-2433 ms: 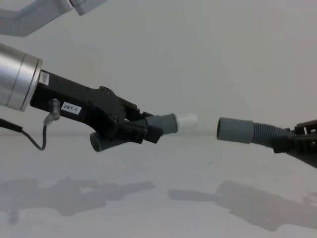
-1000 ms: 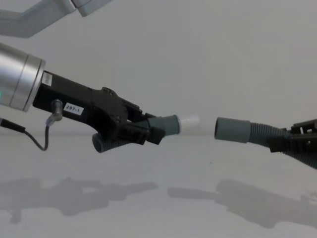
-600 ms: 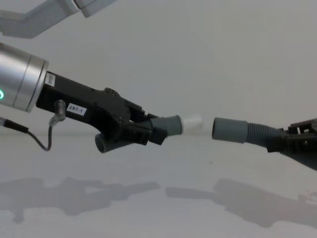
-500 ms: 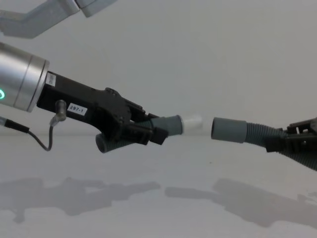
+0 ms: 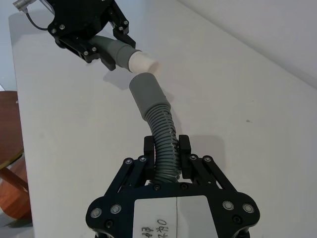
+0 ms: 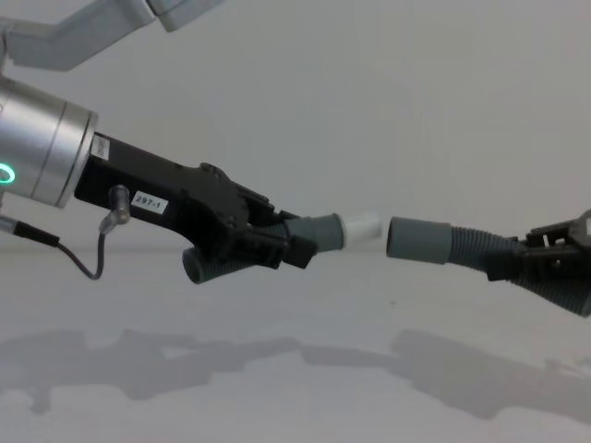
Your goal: Use both hands to pick up one end of the pipe from the table, align the ends, and insert them.
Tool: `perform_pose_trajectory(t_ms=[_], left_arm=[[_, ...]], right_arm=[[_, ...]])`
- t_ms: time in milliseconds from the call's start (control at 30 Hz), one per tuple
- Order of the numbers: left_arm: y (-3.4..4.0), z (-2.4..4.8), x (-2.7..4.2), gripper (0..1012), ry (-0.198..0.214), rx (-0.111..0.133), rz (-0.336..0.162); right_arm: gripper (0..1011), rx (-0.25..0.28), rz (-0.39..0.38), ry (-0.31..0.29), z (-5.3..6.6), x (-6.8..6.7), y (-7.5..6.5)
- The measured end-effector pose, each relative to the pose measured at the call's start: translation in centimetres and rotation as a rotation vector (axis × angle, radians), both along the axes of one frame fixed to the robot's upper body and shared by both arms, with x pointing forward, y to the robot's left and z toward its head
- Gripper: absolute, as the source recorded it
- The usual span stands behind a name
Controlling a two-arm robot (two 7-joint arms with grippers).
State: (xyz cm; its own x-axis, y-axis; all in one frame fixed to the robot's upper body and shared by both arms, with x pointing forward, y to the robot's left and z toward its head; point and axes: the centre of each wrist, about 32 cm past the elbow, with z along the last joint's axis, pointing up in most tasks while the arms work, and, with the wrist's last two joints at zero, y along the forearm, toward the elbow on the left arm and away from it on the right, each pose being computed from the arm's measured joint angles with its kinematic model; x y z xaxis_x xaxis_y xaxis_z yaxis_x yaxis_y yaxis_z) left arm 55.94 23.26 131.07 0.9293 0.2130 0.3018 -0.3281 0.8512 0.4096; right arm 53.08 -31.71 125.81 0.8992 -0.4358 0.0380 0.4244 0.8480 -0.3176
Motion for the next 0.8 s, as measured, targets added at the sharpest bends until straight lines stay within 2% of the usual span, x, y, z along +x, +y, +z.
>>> perform_pose_trajectory(t_ms=[800], left_arm=[[-0.21,-0.01,0.28,353,0.022,0.002,-0.003]], right_arm=[[276,0.001,-0.014,0.012,0.09,0.70,0.52]])
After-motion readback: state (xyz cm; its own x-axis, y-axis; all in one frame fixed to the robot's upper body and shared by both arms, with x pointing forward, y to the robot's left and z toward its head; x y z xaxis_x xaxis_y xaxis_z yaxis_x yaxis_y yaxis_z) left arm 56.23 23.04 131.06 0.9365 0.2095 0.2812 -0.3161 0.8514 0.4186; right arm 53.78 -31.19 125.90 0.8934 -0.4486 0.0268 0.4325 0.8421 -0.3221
